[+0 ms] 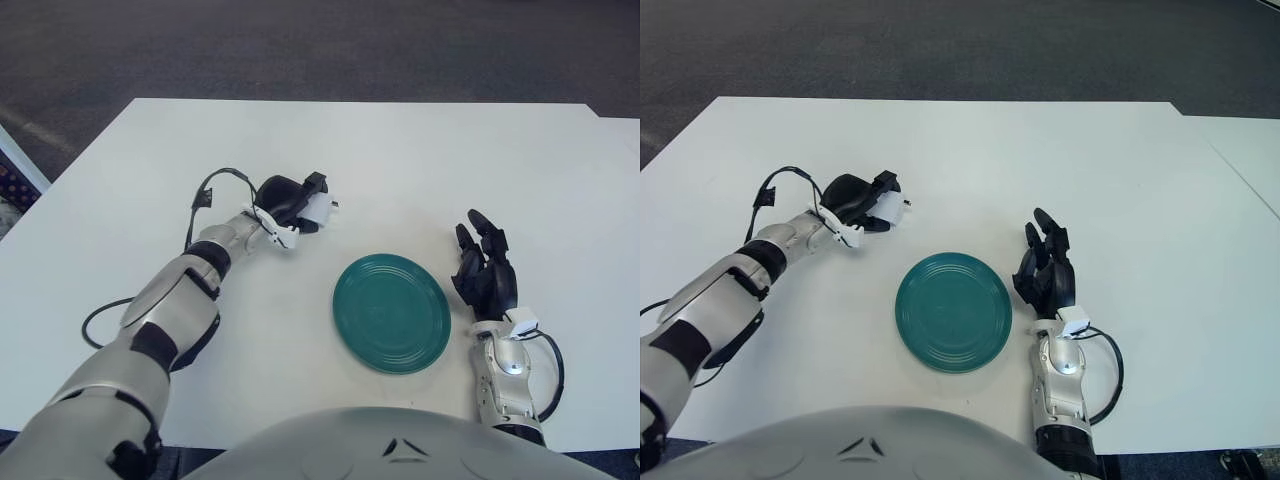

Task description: Put the charger into the plate.

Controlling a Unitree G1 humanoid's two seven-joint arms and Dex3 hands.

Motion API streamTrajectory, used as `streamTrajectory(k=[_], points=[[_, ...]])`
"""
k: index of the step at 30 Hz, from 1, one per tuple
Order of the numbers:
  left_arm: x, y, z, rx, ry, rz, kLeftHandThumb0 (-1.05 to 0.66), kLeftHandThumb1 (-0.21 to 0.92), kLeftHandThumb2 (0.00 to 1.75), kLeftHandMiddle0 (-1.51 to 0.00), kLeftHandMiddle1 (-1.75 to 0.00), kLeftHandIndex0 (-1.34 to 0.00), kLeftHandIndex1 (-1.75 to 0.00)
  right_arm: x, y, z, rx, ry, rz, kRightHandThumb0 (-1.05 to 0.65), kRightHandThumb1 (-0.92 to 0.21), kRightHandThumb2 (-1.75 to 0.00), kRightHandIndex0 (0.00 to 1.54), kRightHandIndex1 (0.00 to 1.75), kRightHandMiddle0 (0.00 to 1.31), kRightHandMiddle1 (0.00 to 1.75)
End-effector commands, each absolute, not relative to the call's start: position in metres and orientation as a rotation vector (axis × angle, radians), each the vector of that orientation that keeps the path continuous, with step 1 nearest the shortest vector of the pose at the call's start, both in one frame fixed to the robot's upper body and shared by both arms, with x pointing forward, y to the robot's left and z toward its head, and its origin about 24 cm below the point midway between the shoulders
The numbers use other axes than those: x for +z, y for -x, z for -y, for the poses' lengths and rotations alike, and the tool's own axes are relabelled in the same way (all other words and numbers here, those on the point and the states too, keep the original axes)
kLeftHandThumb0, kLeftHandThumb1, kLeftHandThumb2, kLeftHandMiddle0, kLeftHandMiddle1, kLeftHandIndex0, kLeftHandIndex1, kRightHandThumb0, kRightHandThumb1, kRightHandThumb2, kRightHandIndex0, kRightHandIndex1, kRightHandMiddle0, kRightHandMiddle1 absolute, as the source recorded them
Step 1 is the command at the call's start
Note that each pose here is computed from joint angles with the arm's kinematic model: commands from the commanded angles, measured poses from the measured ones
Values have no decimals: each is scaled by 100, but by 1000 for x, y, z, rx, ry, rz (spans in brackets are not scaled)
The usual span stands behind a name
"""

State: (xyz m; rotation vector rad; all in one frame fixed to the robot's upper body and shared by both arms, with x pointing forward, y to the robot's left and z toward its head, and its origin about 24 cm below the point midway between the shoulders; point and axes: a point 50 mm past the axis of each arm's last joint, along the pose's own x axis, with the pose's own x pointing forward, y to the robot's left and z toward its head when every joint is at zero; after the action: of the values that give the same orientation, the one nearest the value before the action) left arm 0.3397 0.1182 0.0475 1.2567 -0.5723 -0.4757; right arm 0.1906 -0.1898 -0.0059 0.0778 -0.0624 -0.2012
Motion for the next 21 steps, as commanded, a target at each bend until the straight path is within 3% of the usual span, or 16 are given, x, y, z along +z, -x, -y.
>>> streamTrajectory(k=[1, 7, 11, 15, 21], points=[[79, -346, -124, -415, -1208, 665, -44, 77, 70, -123, -175, -103, -175, -51, -149, 191, -276, -133, -189, -74, -92, -83, 30, 3, 0, 65], [124, -333, -125, -379, -1103, 793, -42, 72, 76, -123, -175, -103, -175, -50, -148, 190, -276, -141, -191, -74, -92, -81, 31, 3, 0, 67], [138, -326, -125, -372, -1082, 816, -41, 68, 82, -125, -175, -104, -175, -50, -148, 190, -275, -141, -195, -74, -92, -80, 31, 2, 0, 65], [158, -310, -112, -381, -1060, 885, -40, 65, 86, -126, -175, -105, -175, -52, -148, 189, -273, -138, -200, -74, -92, -81, 30, 1, 0, 63], [166, -280, -85, -448, -1053, 958, -42, 63, 90, -126, -175, -106, -175, -53, -148, 188, -260, -133, -208, -74, -92, -82, 28, 0, 0, 61]])
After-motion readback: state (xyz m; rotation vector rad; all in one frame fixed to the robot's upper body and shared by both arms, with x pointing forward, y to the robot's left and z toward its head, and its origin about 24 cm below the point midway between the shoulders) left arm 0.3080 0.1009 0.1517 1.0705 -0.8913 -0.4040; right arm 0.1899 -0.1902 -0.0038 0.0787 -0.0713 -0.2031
